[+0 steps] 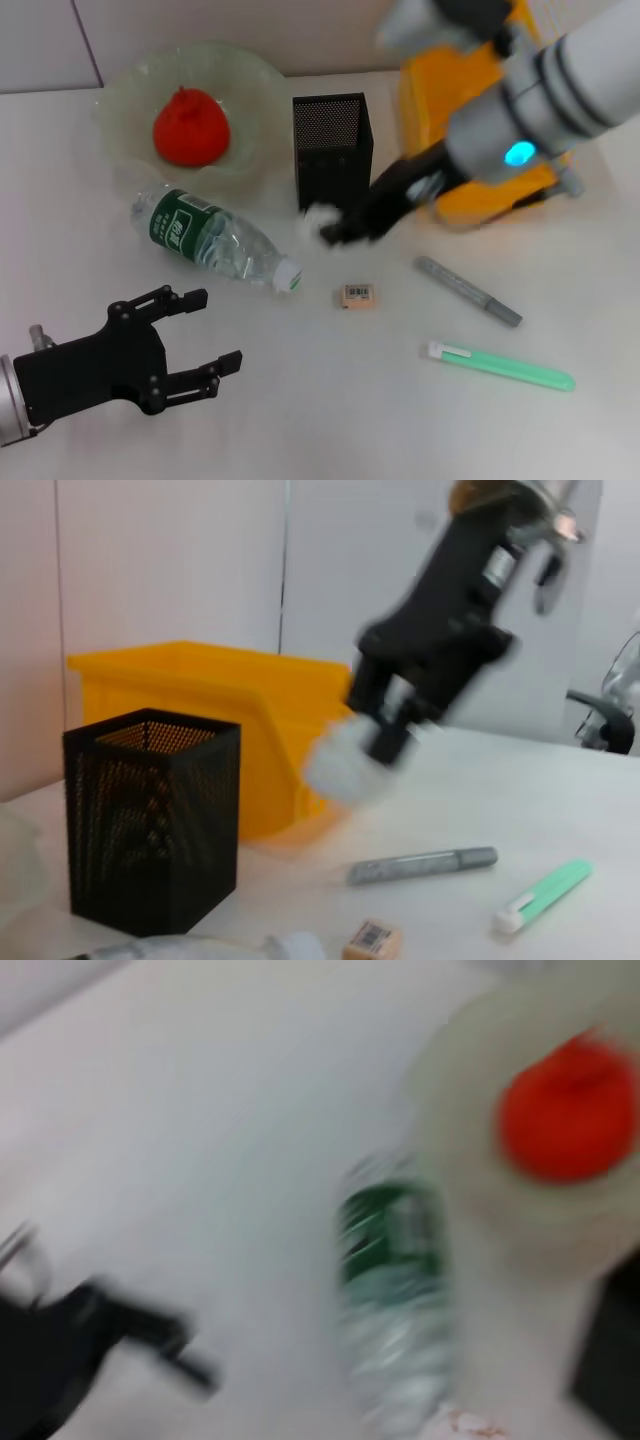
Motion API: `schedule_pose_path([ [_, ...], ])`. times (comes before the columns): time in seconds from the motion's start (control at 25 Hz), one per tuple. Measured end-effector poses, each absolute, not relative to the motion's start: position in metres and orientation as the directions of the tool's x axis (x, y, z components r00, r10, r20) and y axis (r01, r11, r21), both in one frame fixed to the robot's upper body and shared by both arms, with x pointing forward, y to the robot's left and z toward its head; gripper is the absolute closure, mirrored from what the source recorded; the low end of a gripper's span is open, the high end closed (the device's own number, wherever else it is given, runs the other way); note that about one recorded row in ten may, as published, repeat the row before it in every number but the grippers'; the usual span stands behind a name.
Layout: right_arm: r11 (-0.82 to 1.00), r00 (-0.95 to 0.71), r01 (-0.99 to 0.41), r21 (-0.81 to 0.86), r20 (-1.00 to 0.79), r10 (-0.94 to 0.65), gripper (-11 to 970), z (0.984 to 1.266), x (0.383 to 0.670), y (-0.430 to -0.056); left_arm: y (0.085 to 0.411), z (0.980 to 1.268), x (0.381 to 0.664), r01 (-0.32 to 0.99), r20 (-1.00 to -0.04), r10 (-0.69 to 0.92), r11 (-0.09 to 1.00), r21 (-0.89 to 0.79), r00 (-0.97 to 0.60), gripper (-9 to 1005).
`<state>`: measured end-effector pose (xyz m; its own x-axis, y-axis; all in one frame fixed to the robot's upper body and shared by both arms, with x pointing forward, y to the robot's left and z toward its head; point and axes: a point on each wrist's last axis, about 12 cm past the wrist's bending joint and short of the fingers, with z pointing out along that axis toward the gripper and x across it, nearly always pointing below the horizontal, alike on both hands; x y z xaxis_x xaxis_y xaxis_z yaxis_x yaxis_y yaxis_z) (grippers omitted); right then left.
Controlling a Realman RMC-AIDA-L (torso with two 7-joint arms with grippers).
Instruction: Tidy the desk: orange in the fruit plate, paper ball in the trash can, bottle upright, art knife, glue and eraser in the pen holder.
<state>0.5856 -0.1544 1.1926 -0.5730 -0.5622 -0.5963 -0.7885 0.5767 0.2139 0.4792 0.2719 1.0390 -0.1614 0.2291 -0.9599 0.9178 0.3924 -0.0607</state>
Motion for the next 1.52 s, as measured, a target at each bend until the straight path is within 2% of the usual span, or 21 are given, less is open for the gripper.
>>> schedule_pose_path([
  [0.2,0.7,-0.577,-0.701,0.137,-0.686,-0.444,688,1.215,0.602,-0.209,0.269,1.04,0.475,0.924,-0.968,0.191,0.375,-0.079,-0.16,216],
  [0.48,0.84,-0.59,-0.538,0.069,-0.743,-0.317,689,1.225,0.613,-0.272,0.267,1.044,0.471,0.93,-0.982,0.123,0.357,-0.091,-0.143,219],
  [0.64,0.873,-0.598,-0.488,0.025,-0.738,-0.313,689,1.217,0.617,-0.283,0.265,1.043,0.47,0.929,-0.982,0.113,0.354,-0.103,-0.152,221],
  [0.88,0.869,-0.596,-0.494,0.006,-0.73,-0.334,690,1.202,0.633,-0.274,0.263,1.041,0.468,0.929,-0.981,0.102,0.348,-0.122,-0.167,224],
  [1.12,0.87,-0.577,-0.494,-0.007,-0.746,-0.333,690,1.204,0.638,-0.269,0.263,1.042,0.468,0.933,-0.982,0.098,0.339,-0.122,-0.163,227],
  [1.2,0.869,-0.576,-0.494,-0.008,-0.746,-0.334,642,1.204,0.639,-0.269,0.263,1.042,0.468,0.933,-0.982,0.098,0.338,-0.121,-0.163,228],
  [1.52,0.867,-0.57,-0.499,0.022,-0.762,-0.309,336,1.205,0.636,-0.267,0.264,1.042,0.468,0.934,-0.982,0.097,0.337,-0.121,-0.163,232],
])
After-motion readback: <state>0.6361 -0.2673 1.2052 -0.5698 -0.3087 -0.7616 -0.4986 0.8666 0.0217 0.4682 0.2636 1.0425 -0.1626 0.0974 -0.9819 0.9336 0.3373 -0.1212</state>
